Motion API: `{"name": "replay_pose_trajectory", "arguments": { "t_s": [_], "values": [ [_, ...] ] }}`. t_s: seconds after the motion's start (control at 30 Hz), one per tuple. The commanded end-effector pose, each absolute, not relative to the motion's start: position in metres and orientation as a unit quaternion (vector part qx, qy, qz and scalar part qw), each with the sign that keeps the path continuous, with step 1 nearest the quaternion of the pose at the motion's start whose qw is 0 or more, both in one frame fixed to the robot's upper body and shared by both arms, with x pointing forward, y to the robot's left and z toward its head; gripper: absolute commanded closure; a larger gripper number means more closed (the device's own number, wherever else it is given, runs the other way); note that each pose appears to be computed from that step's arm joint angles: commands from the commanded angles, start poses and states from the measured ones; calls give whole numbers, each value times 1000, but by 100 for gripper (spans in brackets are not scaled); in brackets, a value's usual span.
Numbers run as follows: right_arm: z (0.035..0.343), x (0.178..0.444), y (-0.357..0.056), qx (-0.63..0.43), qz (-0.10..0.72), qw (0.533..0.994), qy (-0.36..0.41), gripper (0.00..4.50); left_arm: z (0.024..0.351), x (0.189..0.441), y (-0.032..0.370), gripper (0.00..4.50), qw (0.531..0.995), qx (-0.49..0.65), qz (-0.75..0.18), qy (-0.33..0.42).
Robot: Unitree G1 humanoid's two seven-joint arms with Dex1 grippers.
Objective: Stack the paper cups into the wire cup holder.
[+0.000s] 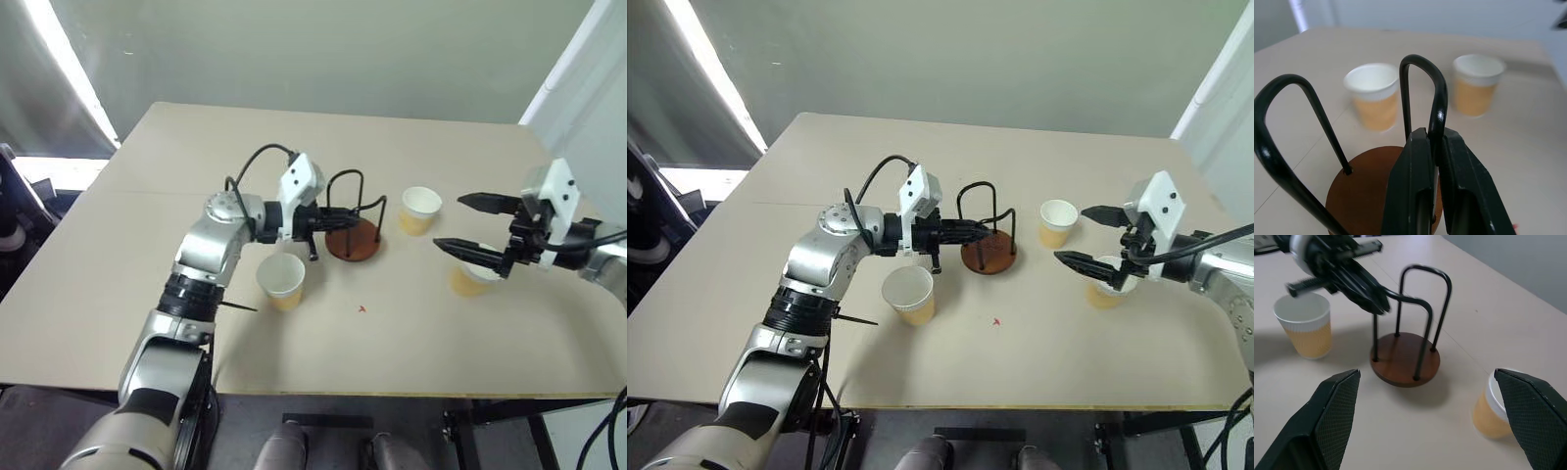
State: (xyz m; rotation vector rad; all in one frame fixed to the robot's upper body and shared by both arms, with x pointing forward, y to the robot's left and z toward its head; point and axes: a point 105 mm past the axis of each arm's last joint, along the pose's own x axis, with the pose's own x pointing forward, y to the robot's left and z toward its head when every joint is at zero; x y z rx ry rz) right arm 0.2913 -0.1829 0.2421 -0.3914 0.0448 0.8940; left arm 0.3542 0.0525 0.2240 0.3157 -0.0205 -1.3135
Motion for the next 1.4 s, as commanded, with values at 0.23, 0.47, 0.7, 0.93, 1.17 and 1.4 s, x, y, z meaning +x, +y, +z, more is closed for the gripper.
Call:
{"name": "replay_pose_trajectory", "arguments": {
  "t_s": [0.23, 0.47, 0.7, 0.93, 1.17, 1.4],
  "values": [
    [265, 272, -192, -224, 418, 880, 1, 0, 225, 319, 31, 445, 719, 163, -675, -9],
    [268, 265, -201, -237, 404, 883, 10, 0, 205, 299, 30, 445, 687, 161, -707, 30],
    [267, 265, -199, -237, 405, 883, 7, 0, 190, 290, 23, 445, 677, 156, -717, 46],
    [267, 266, -198, -239, 406, 882, 8, 0, 176, 285, 25, 445, 671, 163, -720, 65],
    [265, 266, -198, -242, 407, 881, 10, 0, 165, 277, 26, 336, 656, 153, -734, 88],
    [264, 267, -198, -243, 407, 880, 11, 0, 168, 275, 27, 91, 655, 162, -734, 80]
  ]
}}
